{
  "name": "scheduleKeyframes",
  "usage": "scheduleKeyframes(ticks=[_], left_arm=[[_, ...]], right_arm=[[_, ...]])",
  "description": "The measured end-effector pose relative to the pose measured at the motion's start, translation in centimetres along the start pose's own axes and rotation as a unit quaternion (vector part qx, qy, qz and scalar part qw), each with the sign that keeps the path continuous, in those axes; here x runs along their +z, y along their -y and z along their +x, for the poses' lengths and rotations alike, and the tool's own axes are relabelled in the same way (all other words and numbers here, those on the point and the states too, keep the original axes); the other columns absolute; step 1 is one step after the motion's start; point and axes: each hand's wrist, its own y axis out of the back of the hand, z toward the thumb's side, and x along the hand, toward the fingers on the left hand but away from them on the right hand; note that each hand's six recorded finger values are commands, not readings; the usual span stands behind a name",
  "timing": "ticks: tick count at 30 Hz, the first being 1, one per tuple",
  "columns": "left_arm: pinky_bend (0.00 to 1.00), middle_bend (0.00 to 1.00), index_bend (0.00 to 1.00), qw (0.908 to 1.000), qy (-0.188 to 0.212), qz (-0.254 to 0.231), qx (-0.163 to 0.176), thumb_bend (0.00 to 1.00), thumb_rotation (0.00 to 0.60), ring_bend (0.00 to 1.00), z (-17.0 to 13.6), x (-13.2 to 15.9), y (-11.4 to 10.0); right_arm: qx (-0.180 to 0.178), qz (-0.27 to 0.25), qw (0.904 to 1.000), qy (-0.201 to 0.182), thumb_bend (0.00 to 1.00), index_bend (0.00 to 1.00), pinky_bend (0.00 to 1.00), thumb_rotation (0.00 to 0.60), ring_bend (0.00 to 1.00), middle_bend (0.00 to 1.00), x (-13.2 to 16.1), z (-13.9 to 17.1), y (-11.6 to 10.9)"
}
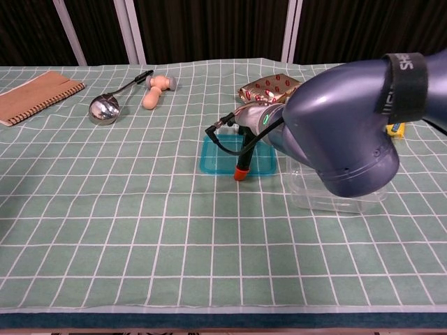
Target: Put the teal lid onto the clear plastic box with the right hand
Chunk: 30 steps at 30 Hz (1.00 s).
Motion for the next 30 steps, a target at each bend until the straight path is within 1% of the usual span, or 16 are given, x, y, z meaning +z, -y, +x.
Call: scheduleKeyframes(ticks=[16, 30], left_arm=[[0.00, 0.00, 0.08, 1.0000, -0.001, 0.000, -0.001, 0.32, 0.600, 0.00, 0.03, -0.04, 0.04], [0.00, 0.00, 0.08, 1.0000, -0.001, 0.001, 0.000, 0.32, 0.600, 0.00, 0.02, -0.04, 0.03]], right_arm=[[-0.001, -0.006, 1.0000, 0.001, 0.10, 0.00, 0.00, 0.600, 0.00, 0.16, 0.18, -0.04, -0.65], [0.003, -0.007, 1.0000, 0.002, 0.10, 0.00, 0.00, 0.600, 0.00, 0.18, 0.19, -0.11, -0.37]])
